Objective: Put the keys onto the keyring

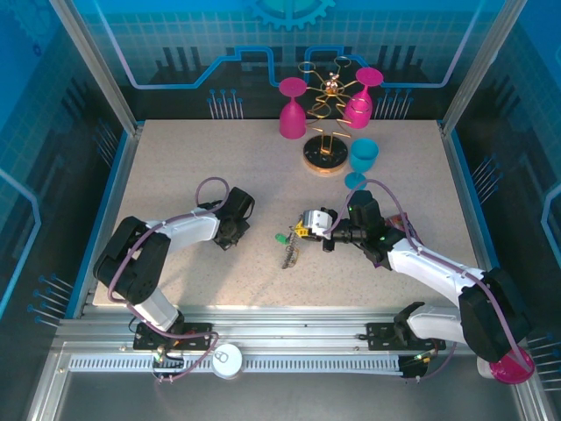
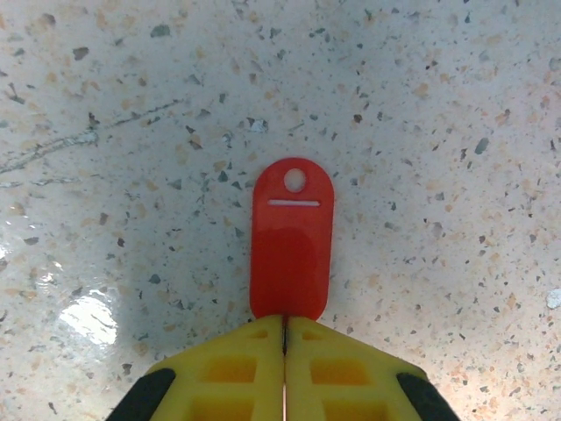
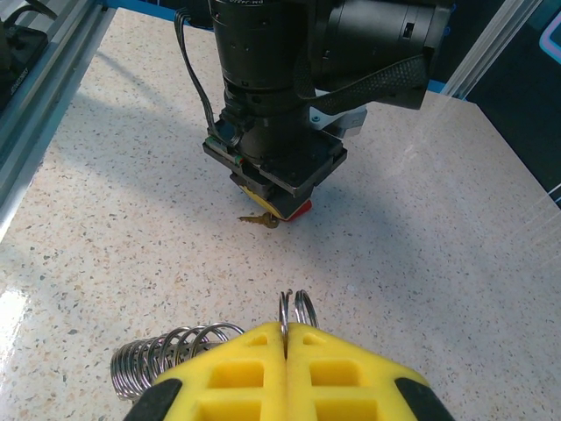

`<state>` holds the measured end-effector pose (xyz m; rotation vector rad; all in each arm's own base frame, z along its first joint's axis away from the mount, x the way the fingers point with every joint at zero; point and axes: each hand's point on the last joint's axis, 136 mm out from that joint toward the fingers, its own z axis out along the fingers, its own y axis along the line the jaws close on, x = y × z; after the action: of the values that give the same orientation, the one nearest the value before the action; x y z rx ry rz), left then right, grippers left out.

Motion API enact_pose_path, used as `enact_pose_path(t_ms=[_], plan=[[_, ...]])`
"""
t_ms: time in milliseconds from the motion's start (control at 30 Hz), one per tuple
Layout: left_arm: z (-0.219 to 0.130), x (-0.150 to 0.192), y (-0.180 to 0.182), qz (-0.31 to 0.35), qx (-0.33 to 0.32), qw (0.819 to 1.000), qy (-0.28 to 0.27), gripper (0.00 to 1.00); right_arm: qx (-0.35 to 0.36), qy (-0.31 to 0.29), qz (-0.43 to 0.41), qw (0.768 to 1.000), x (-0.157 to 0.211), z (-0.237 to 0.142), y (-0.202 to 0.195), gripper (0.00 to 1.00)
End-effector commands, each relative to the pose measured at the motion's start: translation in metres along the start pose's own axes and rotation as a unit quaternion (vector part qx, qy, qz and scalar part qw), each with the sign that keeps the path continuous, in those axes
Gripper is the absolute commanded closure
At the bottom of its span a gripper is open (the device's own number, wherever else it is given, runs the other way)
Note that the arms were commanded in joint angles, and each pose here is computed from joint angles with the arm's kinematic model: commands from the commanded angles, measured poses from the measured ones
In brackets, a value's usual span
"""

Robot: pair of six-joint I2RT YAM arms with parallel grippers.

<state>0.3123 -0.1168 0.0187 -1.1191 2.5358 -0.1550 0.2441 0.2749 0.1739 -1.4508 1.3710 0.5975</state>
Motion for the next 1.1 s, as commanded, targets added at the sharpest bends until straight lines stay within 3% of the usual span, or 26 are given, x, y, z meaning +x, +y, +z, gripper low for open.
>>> enact_pose_path(t_ms=[0,200,300,400,500,600,800,1067], plan=[[0.000,-0.001,0.006,0.009,-0.006,1.000,0.002,0.95,-0.009,-0.011,-0.003,1.000,-0.011,-0.001,0.003,1.00],[-0.022,-0.015,-0.003,0.045,0.032,0.998,-0.030,1.00,-0.010,-0.012,-0.003,1.000,-0.012,-0.002,0.003,1.00],[-0.041,-0.019,-0.018,0.098,0.094,0.989,-0.050,1.00,-0.012,-0.013,-0.002,1.000,-0.013,-0.001,0.003,1.00],[-0.070,-0.018,-0.041,0.177,0.188,0.963,-0.072,1.00,-0.015,-0.015,0.000,1.000,-0.013,-0.001,0.004,1.00],[-0.107,-0.019,-0.059,0.266,0.258,0.923,-0.104,1.00,-0.016,-0.018,-0.001,1.000,-0.015,0.000,0.003,1.00],[-0.141,-0.015,-0.070,0.361,0.310,0.868,-0.142,1.00,-0.017,-0.021,0.001,1.000,-0.017,0.000,0.002,1.00],[-0.188,0.012,-0.075,0.543,0.391,0.711,-0.216,1.00,-0.021,-0.031,0.010,0.999,-0.022,0.001,-0.002,1.00],[-0.216,0.062,-0.071,0.678,0.470,0.519,-0.221,1.00,-0.051,-0.047,0.018,0.997,-0.029,0.000,0.006,1.00]])
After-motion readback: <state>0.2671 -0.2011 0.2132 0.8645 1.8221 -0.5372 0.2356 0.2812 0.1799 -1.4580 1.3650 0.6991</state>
